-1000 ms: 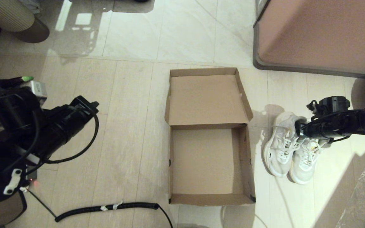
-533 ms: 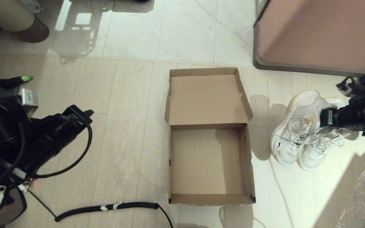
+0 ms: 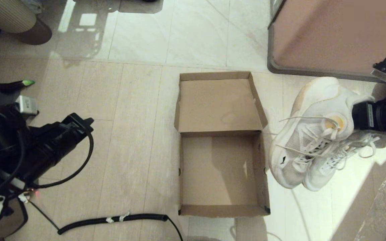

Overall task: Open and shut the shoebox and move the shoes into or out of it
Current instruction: Put the shoes into the shoe box

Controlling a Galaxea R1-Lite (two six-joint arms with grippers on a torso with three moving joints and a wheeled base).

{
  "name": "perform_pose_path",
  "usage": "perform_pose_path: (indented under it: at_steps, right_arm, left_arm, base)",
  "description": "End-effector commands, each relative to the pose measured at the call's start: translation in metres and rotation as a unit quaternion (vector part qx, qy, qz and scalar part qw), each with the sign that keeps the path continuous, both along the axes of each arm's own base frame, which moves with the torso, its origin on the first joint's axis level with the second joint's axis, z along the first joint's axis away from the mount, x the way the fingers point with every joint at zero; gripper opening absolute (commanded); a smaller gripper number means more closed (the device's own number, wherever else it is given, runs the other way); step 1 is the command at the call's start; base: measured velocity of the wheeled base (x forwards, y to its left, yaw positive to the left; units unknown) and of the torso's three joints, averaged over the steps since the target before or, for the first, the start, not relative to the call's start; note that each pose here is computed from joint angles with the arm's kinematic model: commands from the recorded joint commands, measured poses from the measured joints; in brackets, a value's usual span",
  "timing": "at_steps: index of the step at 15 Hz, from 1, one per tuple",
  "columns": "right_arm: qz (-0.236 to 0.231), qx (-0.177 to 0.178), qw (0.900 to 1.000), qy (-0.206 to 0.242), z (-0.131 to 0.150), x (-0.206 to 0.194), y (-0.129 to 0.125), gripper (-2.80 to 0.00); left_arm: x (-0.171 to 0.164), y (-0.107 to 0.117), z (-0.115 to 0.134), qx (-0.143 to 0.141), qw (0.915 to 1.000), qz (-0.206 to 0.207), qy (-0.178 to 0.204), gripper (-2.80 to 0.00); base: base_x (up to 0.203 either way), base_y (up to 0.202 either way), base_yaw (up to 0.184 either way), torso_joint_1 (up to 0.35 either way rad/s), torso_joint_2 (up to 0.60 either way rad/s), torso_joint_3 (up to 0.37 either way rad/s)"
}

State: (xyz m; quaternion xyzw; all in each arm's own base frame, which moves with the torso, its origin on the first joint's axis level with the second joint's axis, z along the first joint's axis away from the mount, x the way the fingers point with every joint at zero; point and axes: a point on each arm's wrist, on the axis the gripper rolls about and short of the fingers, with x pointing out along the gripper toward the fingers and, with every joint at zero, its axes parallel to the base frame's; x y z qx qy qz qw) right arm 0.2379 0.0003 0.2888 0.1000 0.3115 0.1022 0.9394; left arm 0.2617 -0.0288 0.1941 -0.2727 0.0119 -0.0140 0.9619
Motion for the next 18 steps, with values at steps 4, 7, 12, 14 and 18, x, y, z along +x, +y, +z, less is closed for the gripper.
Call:
perform_pose_path:
  at_steps: [4, 7, 12, 14, 18]
  right_arm:
    - [0.124, -0.002, 0.99, 0.072, -0.03, -0.013, 0.079, -2.8]
    - [0.148, -0.017, 0.981, 0.126, -0.06, 0.004, 0.104, -2.8]
    - [0.165, -0.027, 0.975, 0.144, -0.116, 0.052, 0.146, -2.8]
    - [0.156, -0.035, 0.976, 0.147, -0.135, 0.068, 0.159, -2.8]
    - [0.155, -0.046, 0.976, 0.149, -0.16, 0.091, 0.18, -2.8]
  left_arm:
    - [0.003, 0.009, 0.001, 0.011, 0.9998, 0.017, -0.003, -2.8]
    - [0.005, 0.01, 0.004, 0.012, 0.9997, 0.018, -0.009, -2.8]
    - [0.008, 0.01, 0.009, 0.012, 0.9996, 0.019, -0.017, -2.8]
    - [0.009, 0.013, 0.009, 0.012, 0.9995, 0.024, -0.016, -2.8]
    - [0.012, 0.016, 0.006, 0.012, 0.9995, 0.027, -0.011, -2.8]
  base:
    - [0.0, 0.0, 0.0, 0.0, 0.0, 0.0]
    - [0.0, 0.0, 0.0, 0.0, 0.0, 0.0]
    - [0.0, 0.0, 0.0, 0.0, 0.0, 0.0]
    - [0.0, 0.0, 0.0, 0.0, 0.0, 0.0]
    - [0.0, 0.0, 0.0, 0.0, 0.0, 0.0]
